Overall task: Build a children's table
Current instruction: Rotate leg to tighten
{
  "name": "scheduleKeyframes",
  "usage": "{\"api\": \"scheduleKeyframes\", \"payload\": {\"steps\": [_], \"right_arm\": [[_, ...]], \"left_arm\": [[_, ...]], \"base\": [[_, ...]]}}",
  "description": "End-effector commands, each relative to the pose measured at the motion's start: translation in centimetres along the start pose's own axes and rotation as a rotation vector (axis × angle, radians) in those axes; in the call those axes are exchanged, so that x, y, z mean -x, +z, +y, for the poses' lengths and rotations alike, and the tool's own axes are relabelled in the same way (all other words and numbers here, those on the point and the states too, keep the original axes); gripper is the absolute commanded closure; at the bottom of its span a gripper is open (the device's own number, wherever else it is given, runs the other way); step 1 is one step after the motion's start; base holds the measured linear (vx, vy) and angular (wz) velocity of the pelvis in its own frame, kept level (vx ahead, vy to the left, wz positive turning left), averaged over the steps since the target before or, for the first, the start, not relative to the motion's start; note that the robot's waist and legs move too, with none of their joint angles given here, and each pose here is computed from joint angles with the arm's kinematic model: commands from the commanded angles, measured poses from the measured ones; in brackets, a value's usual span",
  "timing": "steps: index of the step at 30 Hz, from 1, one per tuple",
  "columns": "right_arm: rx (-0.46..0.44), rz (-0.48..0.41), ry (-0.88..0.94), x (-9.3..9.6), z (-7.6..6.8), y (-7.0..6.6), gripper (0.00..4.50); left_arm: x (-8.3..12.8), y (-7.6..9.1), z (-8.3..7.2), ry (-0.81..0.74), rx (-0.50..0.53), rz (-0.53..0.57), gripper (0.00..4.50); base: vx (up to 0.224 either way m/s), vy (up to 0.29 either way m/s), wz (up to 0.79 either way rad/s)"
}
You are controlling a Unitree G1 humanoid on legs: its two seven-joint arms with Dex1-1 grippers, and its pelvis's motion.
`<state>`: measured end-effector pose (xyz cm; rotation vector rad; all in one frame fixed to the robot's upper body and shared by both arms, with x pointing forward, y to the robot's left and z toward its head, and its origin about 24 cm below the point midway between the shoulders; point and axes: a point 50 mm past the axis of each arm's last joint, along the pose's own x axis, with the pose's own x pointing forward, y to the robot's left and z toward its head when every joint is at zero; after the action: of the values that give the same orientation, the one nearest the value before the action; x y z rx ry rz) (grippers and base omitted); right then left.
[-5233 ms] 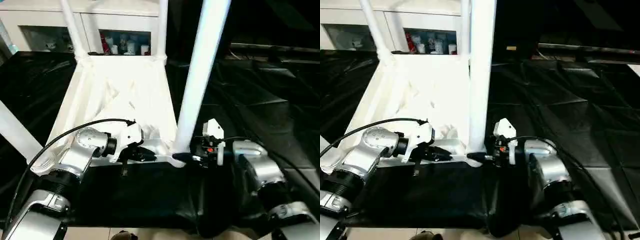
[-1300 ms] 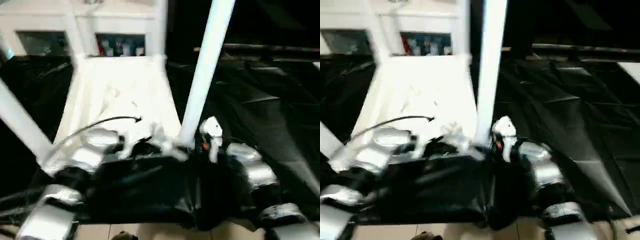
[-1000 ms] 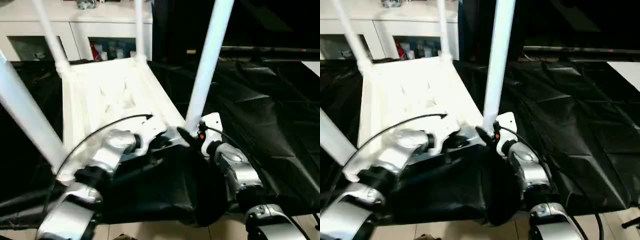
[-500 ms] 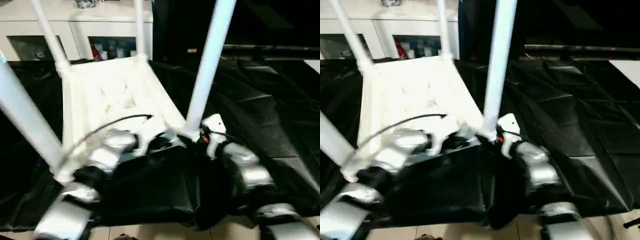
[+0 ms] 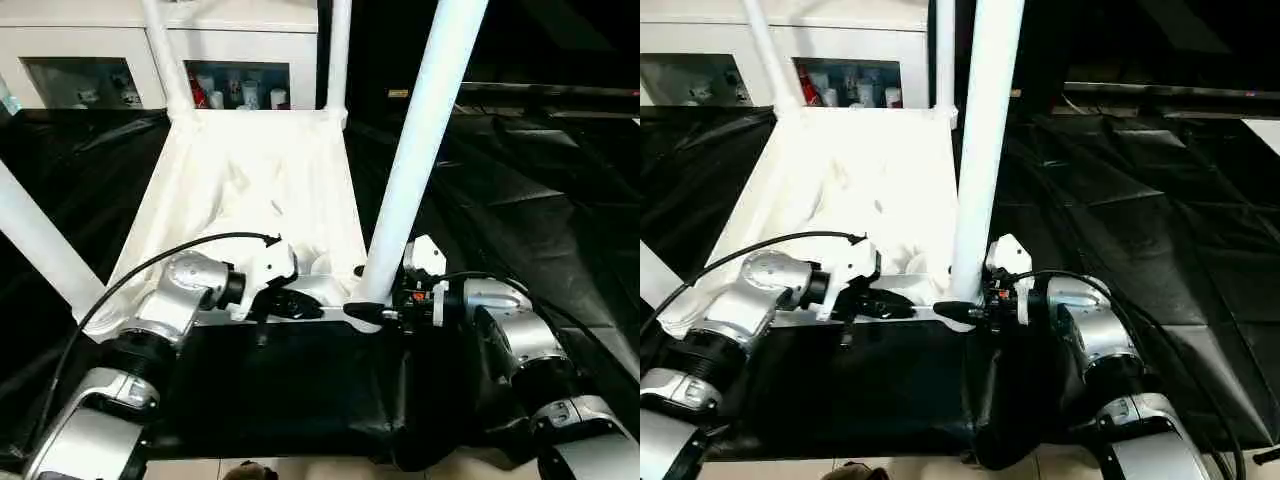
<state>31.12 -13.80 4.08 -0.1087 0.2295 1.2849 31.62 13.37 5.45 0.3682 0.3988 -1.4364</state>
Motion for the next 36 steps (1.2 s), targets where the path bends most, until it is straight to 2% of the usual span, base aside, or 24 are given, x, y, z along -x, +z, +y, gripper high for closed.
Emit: {"api": "scheduleKeyframes", "payload": {"steps": [1,5,11,13,14,16,17,18,20,23,25,28,29,30,31,32,36], "right_arm": [[-0.002,0.022,0.023,0.1,0.0,0.0,1.45],[-0.011,0.025,0.037,0.0,0.4,-0.3,1.74],[-0.026,0.025,-0.006,-0.2,0.4,-0.7,1.81],[-0.046,0.03,-0.121,-0.7,0.0,-1.2,1.83],[-0.082,0.052,-0.294,-1.2,-0.6,-2.0,1.83],[-0.092,0.058,-0.339,-1.3,-0.8,-2.2,1.84],[-0.16,0.047,-0.491,-1.9,-1.2,-2.7,1.84],[-0.201,0.037,-0.568,-2.3,-1.3,-2.9,1.84],[-0.256,0.021,-0.662,-3.3,-1.3,-3.1,1.84],[-0.274,0.008,-0.698,-4.4,-1.1,-2.9,1.84],[-0.263,-0.026,-0.681,-5.8,-0.6,-2.1,1.84],[-0.24,-0.044,-0.66,-6.3,-0.4,-1.8,1.84],[-0.219,-0.072,-0.633,-6.5,-0.2,-1.4,1.49],[-0.194,-0.101,-0.618,-6.4,-0.2,-1.0,1.49],[-0.169,-0.117,-0.605,-6.2,-0.2,-0.8,1.14],[-0.169,-0.117,-0.605,-6.2,-0.2,-0.8,1.12],[-0.05,-0.113,-0.497,-4.9,-0.5,-0.2,1.01]], "left_arm": [[-0.6,-0.5,-0.7,-0.048,0.028,-0.028,4.5],[-0.5,-0.4,-0.6,-0.029,0.025,-0.032,4.5],[-0.8,-0.3,-0.1,0.037,0.019,-0.033,4.5],[-1.5,-0.1,0.5,0.118,0.026,-0.035,4.5],[-2.5,0.3,1.1,0.214,0.046,-0.045,4.5],[-2.8,0.4,1.2,0.234,0.054,-0.049,4.5],[-3.9,0.8,1.5,0.298,0.073,-0.058,4.5],[-4.7,1.1,1.6,0.337,0.083,-0.062,4.5],[-6.1,1.7,1.6,0.381,0.09,-0.069,4.5],[-7.4,2.3,1.3,0.386,0.092,-0.08,4.5],[-8.5,2.9,0.8,0.36,0.074,-0.089,4.5],[-8.9,3.1,0.6,0.347,0.067,-0.091,4.5],[-9.1,3.0,0.4,0.333,0.06,-0.09,4.5],[-9.0,2.9,0.3,0.315,0.05,-0.087,4.5],[-8.8,2.7,0.3,0.31,0.047,-0.081,4.5],[-8.8,2.7,0.3,0.31,0.047,-0.081,4.5],[-7.3,1.9,0.3,0.247,0.026,-0.071,4.5]], "base": [[0.0,0.0,0.0],[0.0,0.0,0.0],[0.0,0.0,0.0],[0.0,0.0,0.0],[0.0,0.0,0.0],[0.0,0.0,0.0],[0.0,0.0,0.0],[0.0,0.0,0.0],[0.0,0.0,0.0],[0.0,0.0,0.0],[0.0,0.0,0.0],[0.0,0.0,0.0],[0.0,0.0,0.0],[0.0,0.0,0.0],[0.0,0.0,0.0],[0.0,0.0,0.0],[0.0,0.0,0.0]]}}
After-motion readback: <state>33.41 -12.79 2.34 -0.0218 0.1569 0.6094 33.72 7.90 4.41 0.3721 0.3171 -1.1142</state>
